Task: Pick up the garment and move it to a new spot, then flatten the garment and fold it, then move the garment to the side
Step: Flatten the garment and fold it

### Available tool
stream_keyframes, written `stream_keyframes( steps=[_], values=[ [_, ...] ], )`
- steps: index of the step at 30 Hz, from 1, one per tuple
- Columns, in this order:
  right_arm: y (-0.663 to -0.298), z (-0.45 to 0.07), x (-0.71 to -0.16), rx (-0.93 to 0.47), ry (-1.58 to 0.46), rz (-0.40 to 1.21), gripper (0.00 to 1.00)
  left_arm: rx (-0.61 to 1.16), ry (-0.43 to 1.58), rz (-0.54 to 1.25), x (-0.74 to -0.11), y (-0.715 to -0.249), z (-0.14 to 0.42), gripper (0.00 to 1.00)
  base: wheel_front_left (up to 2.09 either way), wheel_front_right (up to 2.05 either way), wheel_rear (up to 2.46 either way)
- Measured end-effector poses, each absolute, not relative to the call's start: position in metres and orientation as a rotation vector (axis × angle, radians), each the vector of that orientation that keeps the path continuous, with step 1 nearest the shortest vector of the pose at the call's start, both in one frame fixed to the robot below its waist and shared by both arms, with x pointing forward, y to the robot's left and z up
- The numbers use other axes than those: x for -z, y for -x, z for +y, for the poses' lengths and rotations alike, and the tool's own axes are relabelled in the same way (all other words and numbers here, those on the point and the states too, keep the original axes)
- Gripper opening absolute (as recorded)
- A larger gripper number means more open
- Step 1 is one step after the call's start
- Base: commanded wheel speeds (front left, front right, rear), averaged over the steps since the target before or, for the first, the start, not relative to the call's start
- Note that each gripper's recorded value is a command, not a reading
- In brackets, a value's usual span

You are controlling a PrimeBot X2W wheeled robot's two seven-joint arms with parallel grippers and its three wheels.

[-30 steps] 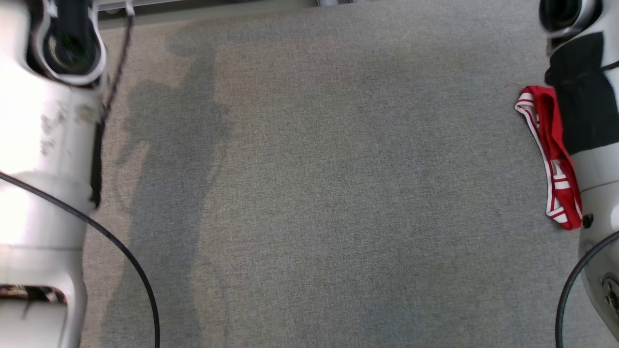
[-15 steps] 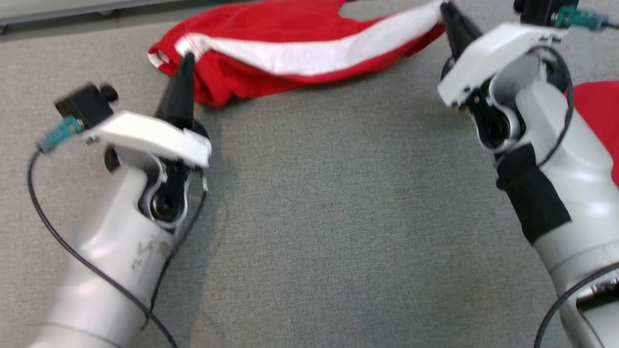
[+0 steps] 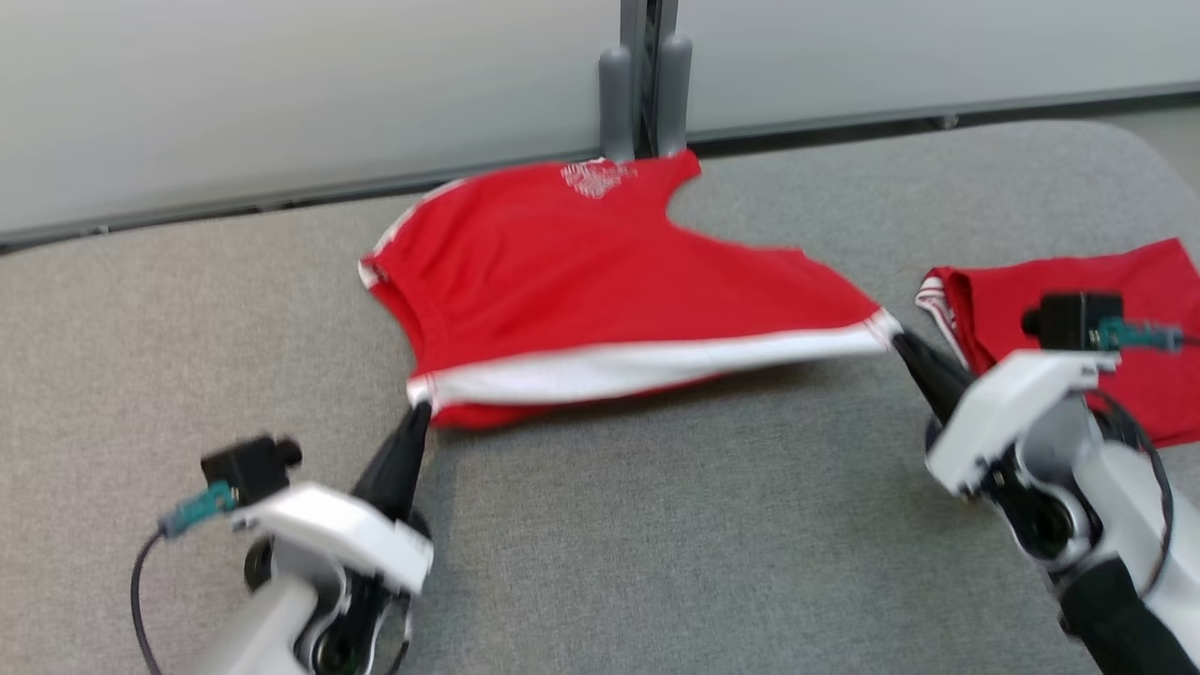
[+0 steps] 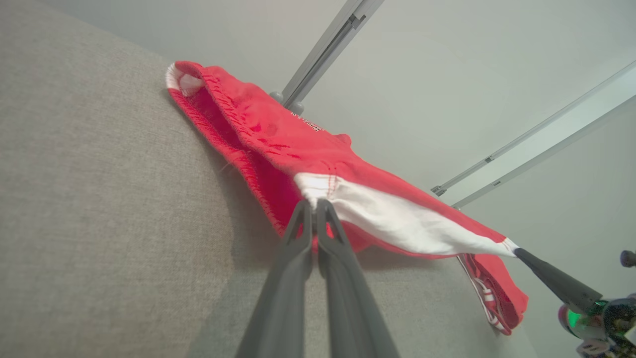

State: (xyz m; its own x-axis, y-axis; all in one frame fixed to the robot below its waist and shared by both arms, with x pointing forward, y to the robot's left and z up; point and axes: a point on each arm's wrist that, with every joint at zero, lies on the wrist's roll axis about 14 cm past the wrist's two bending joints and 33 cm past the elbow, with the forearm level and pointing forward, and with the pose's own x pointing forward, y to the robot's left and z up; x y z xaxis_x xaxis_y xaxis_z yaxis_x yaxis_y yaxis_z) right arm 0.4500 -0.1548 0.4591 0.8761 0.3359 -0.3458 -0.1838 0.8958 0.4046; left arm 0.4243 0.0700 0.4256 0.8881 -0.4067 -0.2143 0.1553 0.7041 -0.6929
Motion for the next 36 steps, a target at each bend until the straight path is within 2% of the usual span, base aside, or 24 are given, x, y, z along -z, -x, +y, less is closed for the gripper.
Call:
stream_keyframes(
  steps=[10,23,27,36],
  values=[
    [-0.348,-0.169,-0.402,-0.281,-0.349,0.678,0.00,0.303,0.673,0.438,-0.399,-0.343,0.088,0.00,0.00,0.00,0.00],
    [-0.257,-0.179,-0.384,-0.282,-0.319,0.941,0.00,0.269,0.588,0.558,-0.379,-0.271,0.094,0.00,0.00,0.00,0.00],
    [-0.258,-0.169,-0.407,-0.286,-0.338,0.889,0.00,0.271,0.570,0.551,-0.389,-0.268,0.098,0.00,0.00,0.00,0.00],
    [-0.326,-0.153,-0.454,-0.333,-0.214,0.689,0.00,0.287,0.660,0.469,-0.426,-0.298,0.086,0.00,0.00,0.00,0.00]
  ],
)
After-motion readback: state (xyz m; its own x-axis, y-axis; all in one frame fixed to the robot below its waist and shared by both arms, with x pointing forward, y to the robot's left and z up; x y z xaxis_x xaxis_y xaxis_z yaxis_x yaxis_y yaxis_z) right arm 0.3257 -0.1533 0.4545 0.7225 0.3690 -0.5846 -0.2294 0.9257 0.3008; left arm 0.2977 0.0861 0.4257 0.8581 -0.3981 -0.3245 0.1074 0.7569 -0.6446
